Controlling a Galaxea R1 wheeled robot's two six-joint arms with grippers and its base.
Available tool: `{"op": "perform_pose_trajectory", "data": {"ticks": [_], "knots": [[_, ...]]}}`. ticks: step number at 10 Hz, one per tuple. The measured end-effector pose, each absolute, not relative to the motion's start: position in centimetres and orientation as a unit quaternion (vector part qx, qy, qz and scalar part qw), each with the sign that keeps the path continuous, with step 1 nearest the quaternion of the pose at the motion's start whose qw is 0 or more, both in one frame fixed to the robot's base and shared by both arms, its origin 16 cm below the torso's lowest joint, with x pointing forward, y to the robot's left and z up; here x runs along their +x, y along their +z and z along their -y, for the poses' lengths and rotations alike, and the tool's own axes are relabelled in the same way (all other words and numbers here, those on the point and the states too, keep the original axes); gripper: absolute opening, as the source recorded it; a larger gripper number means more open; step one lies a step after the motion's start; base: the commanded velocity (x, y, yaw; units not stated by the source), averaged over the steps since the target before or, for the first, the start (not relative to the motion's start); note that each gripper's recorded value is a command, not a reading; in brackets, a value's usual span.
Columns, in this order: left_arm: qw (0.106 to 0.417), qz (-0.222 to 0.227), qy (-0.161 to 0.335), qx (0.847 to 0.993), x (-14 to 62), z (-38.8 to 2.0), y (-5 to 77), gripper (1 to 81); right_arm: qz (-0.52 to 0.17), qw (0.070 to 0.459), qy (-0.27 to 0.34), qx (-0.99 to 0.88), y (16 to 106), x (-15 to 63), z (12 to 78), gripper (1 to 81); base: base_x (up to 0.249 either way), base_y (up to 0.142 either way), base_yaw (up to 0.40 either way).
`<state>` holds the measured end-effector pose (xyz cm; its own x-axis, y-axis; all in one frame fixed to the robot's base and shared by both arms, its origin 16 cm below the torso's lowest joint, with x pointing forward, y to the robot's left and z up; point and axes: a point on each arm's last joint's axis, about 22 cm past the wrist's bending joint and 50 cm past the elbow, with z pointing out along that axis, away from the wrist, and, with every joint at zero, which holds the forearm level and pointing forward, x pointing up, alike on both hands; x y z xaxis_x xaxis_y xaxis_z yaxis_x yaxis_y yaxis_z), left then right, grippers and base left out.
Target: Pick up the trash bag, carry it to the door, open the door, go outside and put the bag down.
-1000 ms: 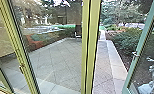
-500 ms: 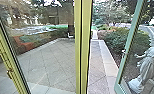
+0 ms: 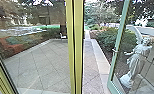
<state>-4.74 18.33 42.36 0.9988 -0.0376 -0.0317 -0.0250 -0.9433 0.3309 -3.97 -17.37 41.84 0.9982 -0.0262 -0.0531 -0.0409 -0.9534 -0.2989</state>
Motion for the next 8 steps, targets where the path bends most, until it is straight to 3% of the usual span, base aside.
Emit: {"op": "perform_pose_trajectory", "data": {"ticks": [2,8], "knots": [[0.168,0.016,-0.020,0.986,-4.82,-18.35,42.36,1.0,-0.017,0.152,0.024,-0.988,41.85,-3.94,17.35,81.1,0.000,0.000,-0.132],[0.167,0.016,-0.019,0.986,-4.76,-18.37,42.35,1.0,-0.005,0.156,0.023,-0.987,41.91,-3.97,16.65,81.1,0.000,0.000,0.000]]}}
